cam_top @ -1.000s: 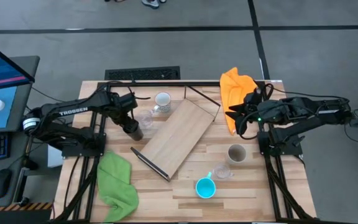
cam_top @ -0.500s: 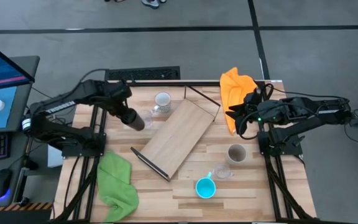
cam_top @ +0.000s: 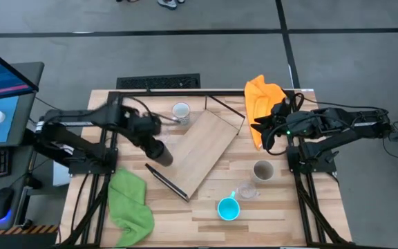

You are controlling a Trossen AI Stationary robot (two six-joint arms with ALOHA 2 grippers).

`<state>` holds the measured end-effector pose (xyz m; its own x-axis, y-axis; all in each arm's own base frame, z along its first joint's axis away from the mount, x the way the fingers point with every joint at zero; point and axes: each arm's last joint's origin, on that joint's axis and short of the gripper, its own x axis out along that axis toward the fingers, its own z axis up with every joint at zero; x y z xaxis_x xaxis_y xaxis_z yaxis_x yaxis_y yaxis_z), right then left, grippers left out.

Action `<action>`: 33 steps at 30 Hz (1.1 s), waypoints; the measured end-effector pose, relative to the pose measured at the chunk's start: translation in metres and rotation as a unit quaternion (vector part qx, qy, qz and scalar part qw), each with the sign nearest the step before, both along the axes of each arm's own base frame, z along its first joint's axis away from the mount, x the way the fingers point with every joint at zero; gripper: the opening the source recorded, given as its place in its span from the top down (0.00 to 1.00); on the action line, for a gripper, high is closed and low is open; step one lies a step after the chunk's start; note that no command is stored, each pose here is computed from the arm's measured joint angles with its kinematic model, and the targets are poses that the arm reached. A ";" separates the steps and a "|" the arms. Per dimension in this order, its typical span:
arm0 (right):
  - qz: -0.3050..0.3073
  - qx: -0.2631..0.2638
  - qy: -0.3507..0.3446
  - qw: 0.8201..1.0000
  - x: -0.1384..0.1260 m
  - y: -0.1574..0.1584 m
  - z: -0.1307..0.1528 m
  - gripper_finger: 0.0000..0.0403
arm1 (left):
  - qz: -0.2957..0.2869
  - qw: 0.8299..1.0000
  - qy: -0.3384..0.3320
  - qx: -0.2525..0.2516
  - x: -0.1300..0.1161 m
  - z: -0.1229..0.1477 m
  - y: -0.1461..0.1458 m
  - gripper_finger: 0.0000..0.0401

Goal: Stack small to large cups/mugs on shelf
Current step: Put the black cup on the shelf

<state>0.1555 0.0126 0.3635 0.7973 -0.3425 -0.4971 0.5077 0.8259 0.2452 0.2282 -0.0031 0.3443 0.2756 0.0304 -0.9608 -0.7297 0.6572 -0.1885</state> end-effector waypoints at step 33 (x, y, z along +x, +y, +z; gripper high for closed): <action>0.010 0.005 0.024 1.000 0.012 0.003 -0.007 0.59 | -0.062 0.992 0.107 0.027 0.049 -0.053 -0.021 0.98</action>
